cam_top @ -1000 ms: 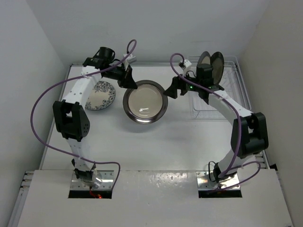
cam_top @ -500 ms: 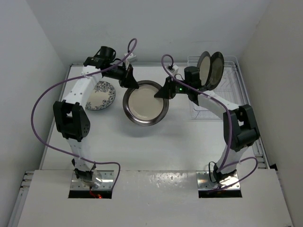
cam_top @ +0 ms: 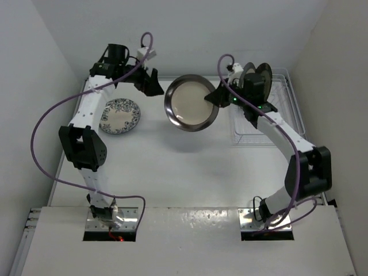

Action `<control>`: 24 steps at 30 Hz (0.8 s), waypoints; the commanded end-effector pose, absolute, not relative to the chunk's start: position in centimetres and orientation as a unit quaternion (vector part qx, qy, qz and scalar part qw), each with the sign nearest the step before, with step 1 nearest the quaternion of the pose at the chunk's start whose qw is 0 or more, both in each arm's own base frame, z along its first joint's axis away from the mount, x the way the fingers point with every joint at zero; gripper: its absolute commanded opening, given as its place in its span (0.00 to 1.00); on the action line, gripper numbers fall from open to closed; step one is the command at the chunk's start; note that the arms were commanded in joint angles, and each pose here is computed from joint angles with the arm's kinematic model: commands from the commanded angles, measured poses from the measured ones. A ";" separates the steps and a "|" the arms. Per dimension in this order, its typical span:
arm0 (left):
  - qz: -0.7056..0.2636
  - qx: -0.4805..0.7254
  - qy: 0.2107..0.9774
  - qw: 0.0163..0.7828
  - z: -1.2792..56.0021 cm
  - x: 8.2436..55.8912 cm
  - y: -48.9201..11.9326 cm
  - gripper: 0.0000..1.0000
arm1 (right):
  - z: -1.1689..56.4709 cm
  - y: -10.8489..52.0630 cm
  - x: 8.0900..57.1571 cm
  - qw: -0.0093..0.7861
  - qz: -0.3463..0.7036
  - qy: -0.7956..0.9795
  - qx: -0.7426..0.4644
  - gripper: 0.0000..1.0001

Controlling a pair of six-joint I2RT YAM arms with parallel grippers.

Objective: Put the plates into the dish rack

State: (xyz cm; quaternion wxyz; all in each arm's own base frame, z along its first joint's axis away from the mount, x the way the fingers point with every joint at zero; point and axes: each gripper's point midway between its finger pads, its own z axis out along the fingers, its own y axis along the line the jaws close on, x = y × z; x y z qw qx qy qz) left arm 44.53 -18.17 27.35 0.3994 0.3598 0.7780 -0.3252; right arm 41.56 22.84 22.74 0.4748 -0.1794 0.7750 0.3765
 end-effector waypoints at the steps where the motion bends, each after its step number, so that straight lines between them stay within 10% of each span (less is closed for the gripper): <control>1: -0.250 0.261 0.803 0.474 31.1 48.8 -11.8 1.00 | 36.6 17.9 43.4 0.654 0.316 0.675 -0.131 0.00; 14: -0.232 0.197 0.838 0.454 27.8 48.9 -6.3 1.00 | 51.5 -8.8 41.9 0.812 -0.092 0.557 0.145 0.00; 24: -0.244 0.198 0.835 0.451 27.4 48.7 -6.3 1.00 | 54.9 -17.0 40.1 0.807 -0.248 0.505 0.179 0.00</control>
